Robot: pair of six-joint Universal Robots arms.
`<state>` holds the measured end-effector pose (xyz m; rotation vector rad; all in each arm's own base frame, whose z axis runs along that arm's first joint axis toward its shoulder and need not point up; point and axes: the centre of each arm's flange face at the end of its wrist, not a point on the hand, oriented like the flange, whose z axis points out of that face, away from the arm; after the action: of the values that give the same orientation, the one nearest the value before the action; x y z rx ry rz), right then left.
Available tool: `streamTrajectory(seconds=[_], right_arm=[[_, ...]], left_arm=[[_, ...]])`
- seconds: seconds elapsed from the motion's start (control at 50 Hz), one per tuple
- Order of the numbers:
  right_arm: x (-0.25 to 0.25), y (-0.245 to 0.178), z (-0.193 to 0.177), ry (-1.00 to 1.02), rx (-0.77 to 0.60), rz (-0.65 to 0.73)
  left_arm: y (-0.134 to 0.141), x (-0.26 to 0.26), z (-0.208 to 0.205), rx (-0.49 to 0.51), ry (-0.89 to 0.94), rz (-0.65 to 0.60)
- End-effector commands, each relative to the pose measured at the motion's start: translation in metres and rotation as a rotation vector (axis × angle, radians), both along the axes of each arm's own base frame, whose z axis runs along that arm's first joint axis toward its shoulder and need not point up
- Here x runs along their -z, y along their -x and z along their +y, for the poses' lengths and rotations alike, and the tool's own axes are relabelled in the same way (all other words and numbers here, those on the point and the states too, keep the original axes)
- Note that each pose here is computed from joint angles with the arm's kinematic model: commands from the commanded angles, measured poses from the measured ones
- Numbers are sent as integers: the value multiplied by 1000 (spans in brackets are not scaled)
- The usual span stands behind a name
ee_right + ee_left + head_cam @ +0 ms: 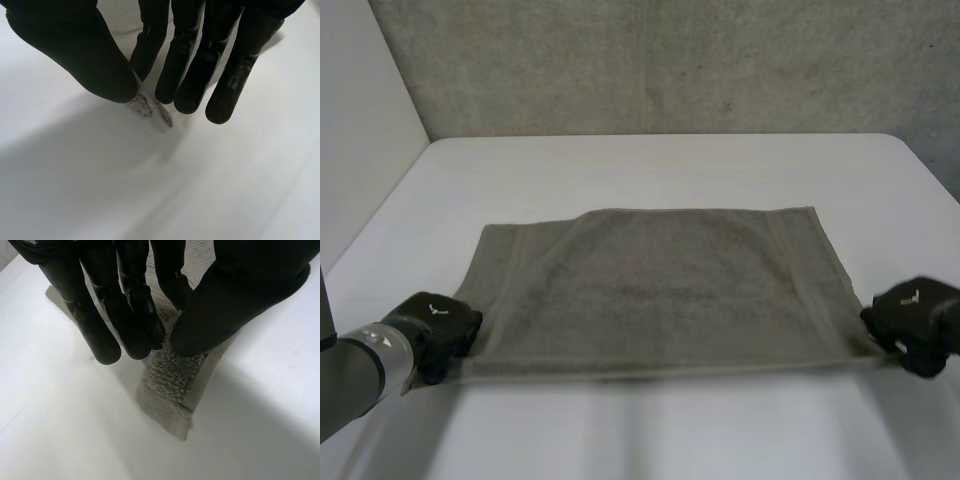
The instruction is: Fold the towel.
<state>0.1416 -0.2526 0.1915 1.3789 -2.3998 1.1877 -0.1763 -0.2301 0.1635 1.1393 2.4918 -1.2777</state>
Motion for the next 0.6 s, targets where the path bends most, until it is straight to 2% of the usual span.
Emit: streamTrajectory(seconds=[0.02, 0.12, 0.24, 0.34, 0.6], right_arm=[[-6, -25, -44, 256, 26, -140], [-1, -41, -78, 377, 28, -156], [11, -64, -104, 453, 16, -148], [26, -85, -144, 576, 10, -168], [56, -107, -196, 699, 23, -174]], left_arm=[[12, 9, -26, 26, 48, 5], [28, 4, -77, 38, 181, 32], [41, 0, -117, 40, 271, 60], [55, 5, -164, 31, 365, 75], [70, 32, -218, 12, 467, 81]])
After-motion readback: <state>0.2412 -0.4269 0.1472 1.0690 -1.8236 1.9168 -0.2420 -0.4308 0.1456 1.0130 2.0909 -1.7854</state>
